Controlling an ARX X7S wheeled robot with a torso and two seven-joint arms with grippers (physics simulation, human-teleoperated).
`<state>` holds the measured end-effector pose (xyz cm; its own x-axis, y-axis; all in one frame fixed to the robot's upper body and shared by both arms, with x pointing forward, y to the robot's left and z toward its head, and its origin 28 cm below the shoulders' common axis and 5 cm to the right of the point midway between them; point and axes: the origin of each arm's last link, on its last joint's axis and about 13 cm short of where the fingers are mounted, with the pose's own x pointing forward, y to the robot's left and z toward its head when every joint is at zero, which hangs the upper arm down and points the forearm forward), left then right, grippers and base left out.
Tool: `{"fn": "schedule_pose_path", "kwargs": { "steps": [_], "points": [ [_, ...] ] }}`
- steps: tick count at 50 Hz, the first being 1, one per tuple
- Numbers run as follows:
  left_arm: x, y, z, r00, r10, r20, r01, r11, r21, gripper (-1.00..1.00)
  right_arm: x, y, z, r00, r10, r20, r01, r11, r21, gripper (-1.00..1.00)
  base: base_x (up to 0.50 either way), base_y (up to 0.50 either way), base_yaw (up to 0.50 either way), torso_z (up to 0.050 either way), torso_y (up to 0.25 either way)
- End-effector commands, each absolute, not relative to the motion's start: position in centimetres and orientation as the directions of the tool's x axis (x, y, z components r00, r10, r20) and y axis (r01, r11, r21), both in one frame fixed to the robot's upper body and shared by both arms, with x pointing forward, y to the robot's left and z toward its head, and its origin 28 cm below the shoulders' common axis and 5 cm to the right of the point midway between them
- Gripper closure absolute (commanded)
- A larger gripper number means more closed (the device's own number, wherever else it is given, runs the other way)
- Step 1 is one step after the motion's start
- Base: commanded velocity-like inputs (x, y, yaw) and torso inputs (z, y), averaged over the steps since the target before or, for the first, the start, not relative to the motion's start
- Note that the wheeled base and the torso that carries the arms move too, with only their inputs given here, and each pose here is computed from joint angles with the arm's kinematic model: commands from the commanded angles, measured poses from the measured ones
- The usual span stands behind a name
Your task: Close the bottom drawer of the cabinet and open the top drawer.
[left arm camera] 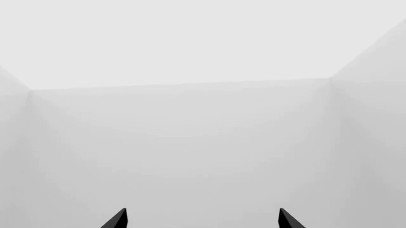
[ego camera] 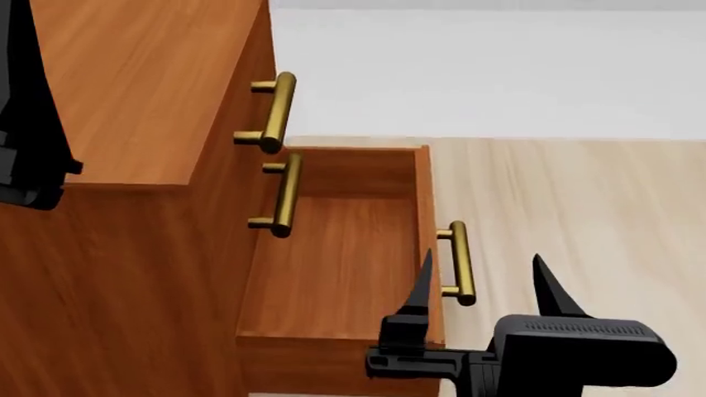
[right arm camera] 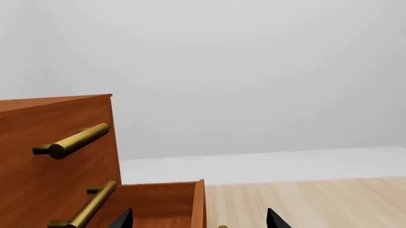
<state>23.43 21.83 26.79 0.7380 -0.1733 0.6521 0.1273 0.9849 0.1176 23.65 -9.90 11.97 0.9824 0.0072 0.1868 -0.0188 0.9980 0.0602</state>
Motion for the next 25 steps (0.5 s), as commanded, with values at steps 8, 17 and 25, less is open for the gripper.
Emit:
{"fn": "schedule_pose_path", "kwargs": {
  "steps": [8, 17, 25],
  "points": [
    [23.32, 21.82, 26.8, 0.735, -0.178, 0.654, 0.13, 0.984, 0.122, -1.0, 23.48, -9.93, 12.08, 0.982, 0.002, 0.189, -0.016, 0.997, 0.076, -1.0, 0.02, 0.0, 0.0, 0.0, 0.0],
    [23.37, 21.78, 26.81, 0.738, -0.173, 0.652, 0.132, 0.985, 0.112, -1.0, 23.47, -9.92, 11.93, 0.982, 0.004, 0.187, -0.019, 0.997, 0.078, -1.0, 0.0, 0.0, 0.0, 0.0, 0.0],
    [23.48, 21.67, 27.06, 0.742, -0.167, 0.649, 0.13, 0.986, 0.105, -1.0, 23.41, -9.99, 12.04, 0.982, 0.004, 0.19, -0.019, 0.997, 0.08, -1.0, 0.0, 0.0, 0.0, 0.0, -0.027]
  ]
}}
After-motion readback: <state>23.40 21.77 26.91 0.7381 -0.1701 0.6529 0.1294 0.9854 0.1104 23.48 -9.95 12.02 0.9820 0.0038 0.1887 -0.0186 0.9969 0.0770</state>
